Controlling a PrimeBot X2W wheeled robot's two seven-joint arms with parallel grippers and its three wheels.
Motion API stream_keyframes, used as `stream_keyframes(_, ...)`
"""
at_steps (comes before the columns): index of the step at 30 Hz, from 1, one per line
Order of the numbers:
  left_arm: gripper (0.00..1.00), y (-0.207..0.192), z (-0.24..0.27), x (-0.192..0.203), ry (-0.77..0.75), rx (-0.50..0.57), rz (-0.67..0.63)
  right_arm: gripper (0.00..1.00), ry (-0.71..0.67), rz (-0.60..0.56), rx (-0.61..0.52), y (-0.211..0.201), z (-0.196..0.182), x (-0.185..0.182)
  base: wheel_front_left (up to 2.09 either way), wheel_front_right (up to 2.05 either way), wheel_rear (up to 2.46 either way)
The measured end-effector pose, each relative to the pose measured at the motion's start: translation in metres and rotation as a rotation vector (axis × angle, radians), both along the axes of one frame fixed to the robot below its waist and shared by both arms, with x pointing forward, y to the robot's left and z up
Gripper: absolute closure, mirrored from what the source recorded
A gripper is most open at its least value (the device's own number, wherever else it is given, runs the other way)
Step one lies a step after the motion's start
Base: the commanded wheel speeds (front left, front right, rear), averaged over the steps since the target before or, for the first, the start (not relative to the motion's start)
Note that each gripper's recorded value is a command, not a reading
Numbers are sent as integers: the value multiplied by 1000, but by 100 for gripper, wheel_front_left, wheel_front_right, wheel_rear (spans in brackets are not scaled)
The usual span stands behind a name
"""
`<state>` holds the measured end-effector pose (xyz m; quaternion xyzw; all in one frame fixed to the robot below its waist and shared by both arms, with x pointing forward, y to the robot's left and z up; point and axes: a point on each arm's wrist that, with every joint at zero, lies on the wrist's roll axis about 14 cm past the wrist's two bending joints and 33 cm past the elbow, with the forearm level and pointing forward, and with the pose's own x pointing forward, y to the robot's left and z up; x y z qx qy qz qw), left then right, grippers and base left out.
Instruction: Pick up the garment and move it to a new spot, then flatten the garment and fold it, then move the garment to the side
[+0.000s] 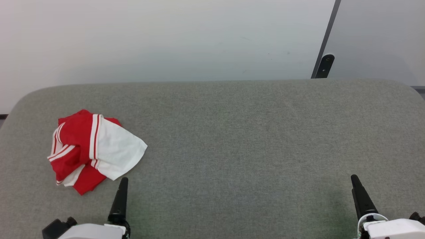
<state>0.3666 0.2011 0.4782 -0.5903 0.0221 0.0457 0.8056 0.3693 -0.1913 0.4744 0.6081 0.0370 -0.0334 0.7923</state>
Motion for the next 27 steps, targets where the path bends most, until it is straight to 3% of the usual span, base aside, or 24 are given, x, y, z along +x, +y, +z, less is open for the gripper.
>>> stream_keyframes(27,0,-14,13,-7,-33,570,-63,0,-41,105,-591,10,8,-2,0,0,0)
